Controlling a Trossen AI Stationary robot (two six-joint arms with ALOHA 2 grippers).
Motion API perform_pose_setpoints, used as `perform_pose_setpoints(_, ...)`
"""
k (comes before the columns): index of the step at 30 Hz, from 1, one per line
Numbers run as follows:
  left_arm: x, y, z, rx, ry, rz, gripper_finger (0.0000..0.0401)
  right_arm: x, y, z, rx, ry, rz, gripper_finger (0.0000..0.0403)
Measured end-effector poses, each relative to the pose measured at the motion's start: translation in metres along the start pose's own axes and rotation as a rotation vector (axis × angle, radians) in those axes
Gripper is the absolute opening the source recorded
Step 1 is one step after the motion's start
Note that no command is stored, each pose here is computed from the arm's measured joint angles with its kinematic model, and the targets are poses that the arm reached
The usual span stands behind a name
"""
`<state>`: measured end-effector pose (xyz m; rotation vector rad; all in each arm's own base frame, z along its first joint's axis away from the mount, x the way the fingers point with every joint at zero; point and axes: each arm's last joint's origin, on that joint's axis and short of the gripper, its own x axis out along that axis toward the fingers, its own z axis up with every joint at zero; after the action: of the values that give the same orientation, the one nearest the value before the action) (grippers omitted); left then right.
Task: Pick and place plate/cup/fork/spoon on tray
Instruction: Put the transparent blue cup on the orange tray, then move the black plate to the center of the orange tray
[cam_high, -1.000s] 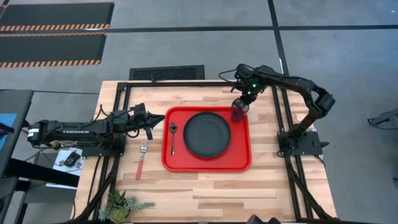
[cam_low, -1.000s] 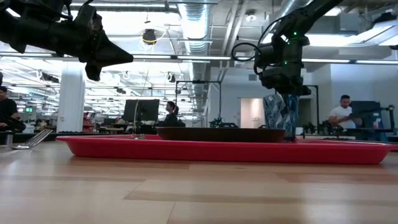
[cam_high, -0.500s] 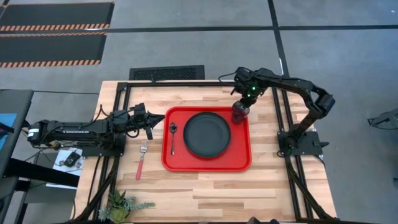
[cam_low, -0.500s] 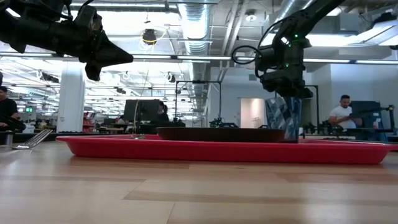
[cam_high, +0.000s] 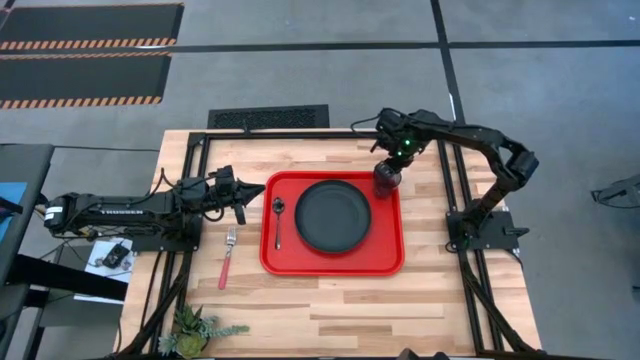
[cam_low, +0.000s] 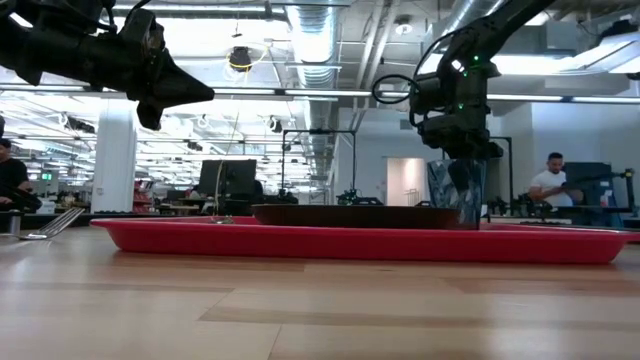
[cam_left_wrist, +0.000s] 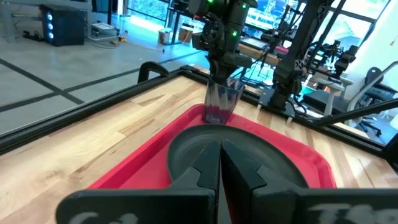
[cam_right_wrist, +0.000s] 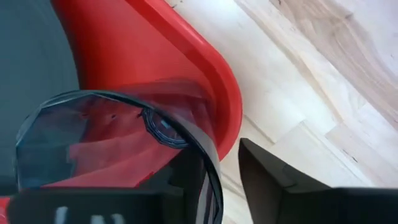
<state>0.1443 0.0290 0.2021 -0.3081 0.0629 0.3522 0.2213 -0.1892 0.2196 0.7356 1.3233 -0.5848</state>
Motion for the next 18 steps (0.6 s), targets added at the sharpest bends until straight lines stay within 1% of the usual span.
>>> perform_pose_setpoints(4,0.000,0.000,0.000,0.000,0.000,0.000,0.0000,-0.012,0.003,0.007,-0.005,-0.034,0.005,0.0164)
perform_pose_setpoints(7,0.000,0.000,0.000,-0.002,0.000,0.000,0.0000,-0.028,0.006,0.013,-0.009,-0.069,0.010,0.0181)
perform_pose_setpoints(11,0.000,0.000,0.000,-0.006,0.000,-0.001,0.0000,-0.055,0.015,0.017,-0.045,-0.079,0.014,0.0186)
perform_pose_setpoints(14,0.000,0.000,0.000,-0.006,0.001,0.000,0.0000,-0.067,0.031,0.011,-0.097,-0.044,0.013,0.0160)
perform_pose_setpoints(18,0.000,0.000,-0.001,-0.004,0.007,0.002,0.0000,-0.071,0.063,-0.001,-0.210,-0.031,0.029,0.0085)
